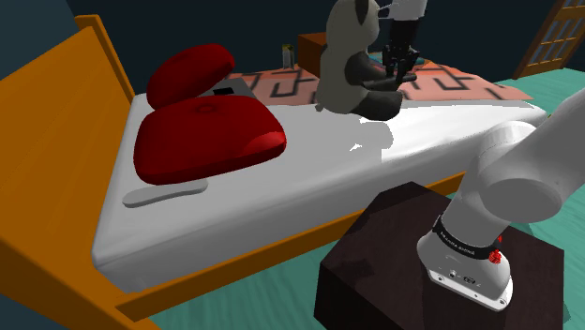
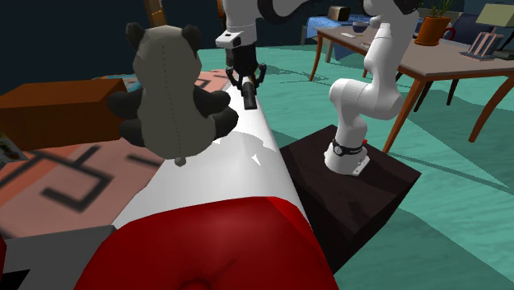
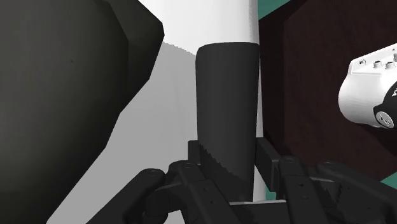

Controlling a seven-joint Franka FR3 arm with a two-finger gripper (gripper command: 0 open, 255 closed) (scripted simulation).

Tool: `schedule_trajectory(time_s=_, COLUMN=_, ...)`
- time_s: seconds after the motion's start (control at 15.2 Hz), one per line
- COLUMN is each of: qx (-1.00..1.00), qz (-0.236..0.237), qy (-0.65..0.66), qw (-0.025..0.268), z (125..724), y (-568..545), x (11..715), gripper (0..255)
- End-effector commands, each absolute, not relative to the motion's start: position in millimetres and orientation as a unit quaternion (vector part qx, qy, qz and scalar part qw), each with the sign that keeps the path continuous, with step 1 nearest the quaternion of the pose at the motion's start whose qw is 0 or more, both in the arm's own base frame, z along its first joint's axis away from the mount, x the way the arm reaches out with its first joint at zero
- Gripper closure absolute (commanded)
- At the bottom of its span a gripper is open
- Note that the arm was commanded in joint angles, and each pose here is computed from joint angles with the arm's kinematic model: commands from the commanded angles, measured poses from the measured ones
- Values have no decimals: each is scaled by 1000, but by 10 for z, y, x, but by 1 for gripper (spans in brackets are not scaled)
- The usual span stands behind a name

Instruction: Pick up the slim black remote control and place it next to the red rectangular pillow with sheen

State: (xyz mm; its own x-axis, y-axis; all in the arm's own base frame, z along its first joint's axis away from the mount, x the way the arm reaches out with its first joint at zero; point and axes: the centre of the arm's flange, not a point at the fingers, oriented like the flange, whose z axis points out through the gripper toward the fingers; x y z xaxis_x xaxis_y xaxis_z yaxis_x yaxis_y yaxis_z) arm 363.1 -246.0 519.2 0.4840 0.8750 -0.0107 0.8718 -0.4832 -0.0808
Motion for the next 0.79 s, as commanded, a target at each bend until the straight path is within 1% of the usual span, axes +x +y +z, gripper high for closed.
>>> schedule_trajectory(time_s=0.0, qx=-861, qz=25, qy=-507, qw=32, z=5311, y=-2452, x=3635, gripper=255)
schedule_trajectory(time_s=0.2, qx=-861, qz=25, qy=-507, qw=32, z=5423, y=-2451, x=3635, gripper=255)
schedule_trajectory(time_s=0.73, qx=-861, qz=25, qy=-507, qw=32, z=5423, y=-1409, x=3802, gripper=255)
